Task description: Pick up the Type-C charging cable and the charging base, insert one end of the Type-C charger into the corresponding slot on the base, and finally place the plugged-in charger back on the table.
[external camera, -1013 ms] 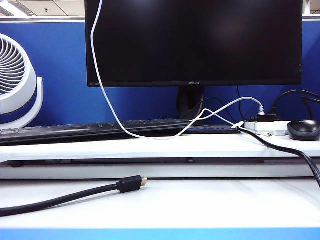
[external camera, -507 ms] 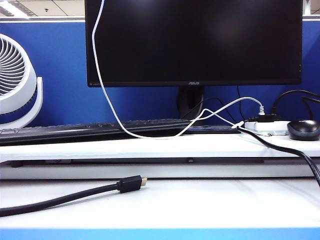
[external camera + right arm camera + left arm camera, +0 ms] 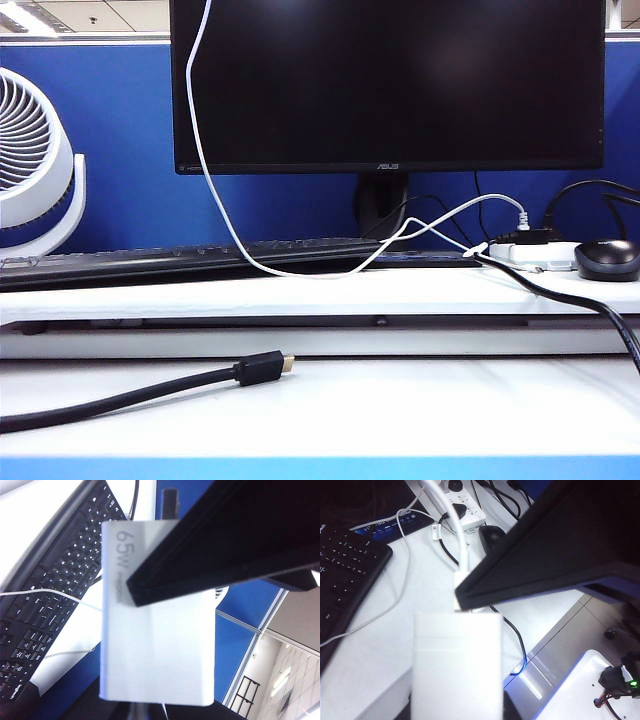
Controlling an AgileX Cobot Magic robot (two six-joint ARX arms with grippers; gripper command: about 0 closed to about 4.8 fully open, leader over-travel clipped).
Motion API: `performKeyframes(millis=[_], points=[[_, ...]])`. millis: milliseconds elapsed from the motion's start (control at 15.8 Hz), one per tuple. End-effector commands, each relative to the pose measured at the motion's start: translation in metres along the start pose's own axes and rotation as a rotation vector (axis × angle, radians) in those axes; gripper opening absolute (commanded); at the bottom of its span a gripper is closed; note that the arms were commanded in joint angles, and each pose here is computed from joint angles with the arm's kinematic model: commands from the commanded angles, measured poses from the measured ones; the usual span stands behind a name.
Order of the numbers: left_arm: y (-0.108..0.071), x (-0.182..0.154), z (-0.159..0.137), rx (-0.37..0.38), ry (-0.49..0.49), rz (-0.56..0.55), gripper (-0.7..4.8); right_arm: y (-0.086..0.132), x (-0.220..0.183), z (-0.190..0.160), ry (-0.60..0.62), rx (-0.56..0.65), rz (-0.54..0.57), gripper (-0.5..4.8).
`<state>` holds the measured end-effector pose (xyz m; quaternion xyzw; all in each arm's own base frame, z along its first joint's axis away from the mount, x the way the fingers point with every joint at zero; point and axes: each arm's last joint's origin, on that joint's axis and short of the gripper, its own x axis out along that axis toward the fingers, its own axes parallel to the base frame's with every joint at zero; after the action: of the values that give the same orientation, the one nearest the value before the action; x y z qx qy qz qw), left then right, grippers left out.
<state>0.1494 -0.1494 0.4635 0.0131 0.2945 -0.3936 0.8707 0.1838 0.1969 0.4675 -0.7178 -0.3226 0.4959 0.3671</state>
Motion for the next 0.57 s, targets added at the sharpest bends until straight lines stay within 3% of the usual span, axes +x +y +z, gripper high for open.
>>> performKeyframes(millis=[63, 570], points=[[-0.0005, -0.0028, 0.0263, 0.023, -0.258, 0.029, -0.05, 0.0009, -0.0008, 0.0163, -0.205, 0.078, -0.016, 0.02], [-0.0007, -0.003, 0.0271, 0.024, -0.266, 0.027, -0.05, 0.0009, 0.0, 0.0161, -0.207, 0.125, -0.012, 0.03]])
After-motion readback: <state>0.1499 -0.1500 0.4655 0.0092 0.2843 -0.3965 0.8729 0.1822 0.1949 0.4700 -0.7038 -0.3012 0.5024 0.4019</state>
